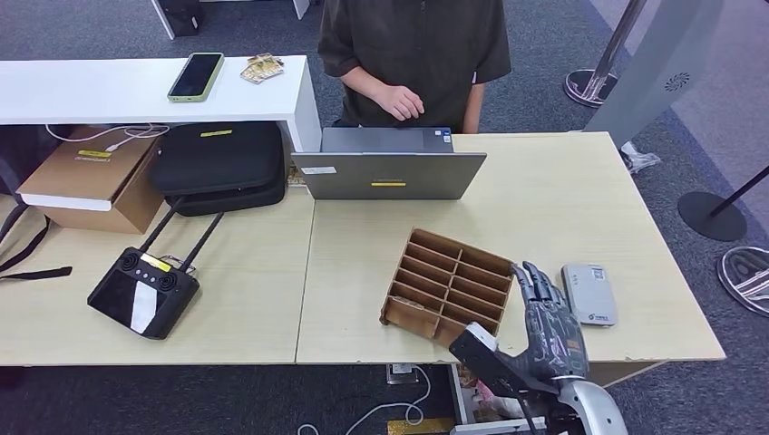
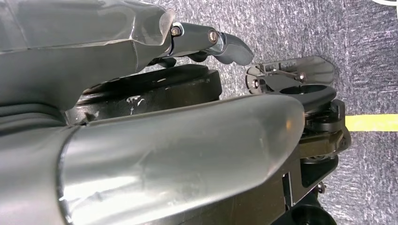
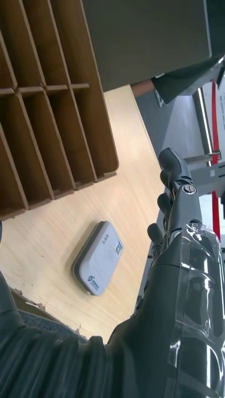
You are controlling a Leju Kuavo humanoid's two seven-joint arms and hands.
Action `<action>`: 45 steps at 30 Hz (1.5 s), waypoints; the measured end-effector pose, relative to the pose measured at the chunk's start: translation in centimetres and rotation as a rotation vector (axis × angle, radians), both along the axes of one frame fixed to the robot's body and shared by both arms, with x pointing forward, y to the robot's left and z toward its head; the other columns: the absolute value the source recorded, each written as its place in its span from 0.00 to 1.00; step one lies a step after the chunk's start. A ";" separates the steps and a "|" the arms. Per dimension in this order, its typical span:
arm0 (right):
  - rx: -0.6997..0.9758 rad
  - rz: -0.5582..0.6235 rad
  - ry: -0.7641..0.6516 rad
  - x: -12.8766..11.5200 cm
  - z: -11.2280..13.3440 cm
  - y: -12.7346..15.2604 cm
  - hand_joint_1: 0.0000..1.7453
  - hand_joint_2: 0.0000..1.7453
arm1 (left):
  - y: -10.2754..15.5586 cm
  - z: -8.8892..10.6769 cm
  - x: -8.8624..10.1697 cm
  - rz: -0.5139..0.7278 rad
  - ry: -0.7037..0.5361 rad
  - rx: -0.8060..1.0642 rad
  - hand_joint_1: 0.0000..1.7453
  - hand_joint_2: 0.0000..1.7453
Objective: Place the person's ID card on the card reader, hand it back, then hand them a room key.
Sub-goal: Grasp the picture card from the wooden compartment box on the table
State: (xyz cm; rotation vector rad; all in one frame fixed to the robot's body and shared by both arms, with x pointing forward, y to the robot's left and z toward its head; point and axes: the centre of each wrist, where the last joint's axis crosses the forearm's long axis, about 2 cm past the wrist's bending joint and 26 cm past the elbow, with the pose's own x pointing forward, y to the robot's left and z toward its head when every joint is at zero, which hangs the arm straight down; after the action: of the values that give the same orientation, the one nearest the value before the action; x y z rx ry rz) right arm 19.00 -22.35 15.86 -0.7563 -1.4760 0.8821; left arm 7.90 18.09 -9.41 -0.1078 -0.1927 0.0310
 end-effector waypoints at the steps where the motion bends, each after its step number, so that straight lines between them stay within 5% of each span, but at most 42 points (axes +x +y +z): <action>1: 0.001 0.002 0.001 0.0 -0.1 0.2 0.00 1.00 | 0.0 0.0 0.0 0.003 0.001 -0.002 0.00 0.00; 18: -0.047 0.029 -0.021 0.1 -0.5 1.9 0.00 1.00 | 0.2 0.0 0.4 0.011 0.027 -0.007 0.00 0.00; 22: -0.063 0.051 -0.031 0.6 -0.7 2.3 0.00 1.00 | 1.0 -0.1 0.6 -0.007 0.111 -0.022 0.00 0.00; 45: -0.021 0.209 0.074 4.2 -2.1 7.1 0.00 1.00 | 3.0 -0.5 0.6 -0.037 0.166 -0.064 0.00 0.00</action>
State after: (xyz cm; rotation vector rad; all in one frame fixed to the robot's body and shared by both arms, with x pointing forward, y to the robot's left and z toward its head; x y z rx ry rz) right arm 23.16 -15.20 13.75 -0.5854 -1.4999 1.0737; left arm 8.51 21.14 -9.87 -0.1722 -0.0234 0.0089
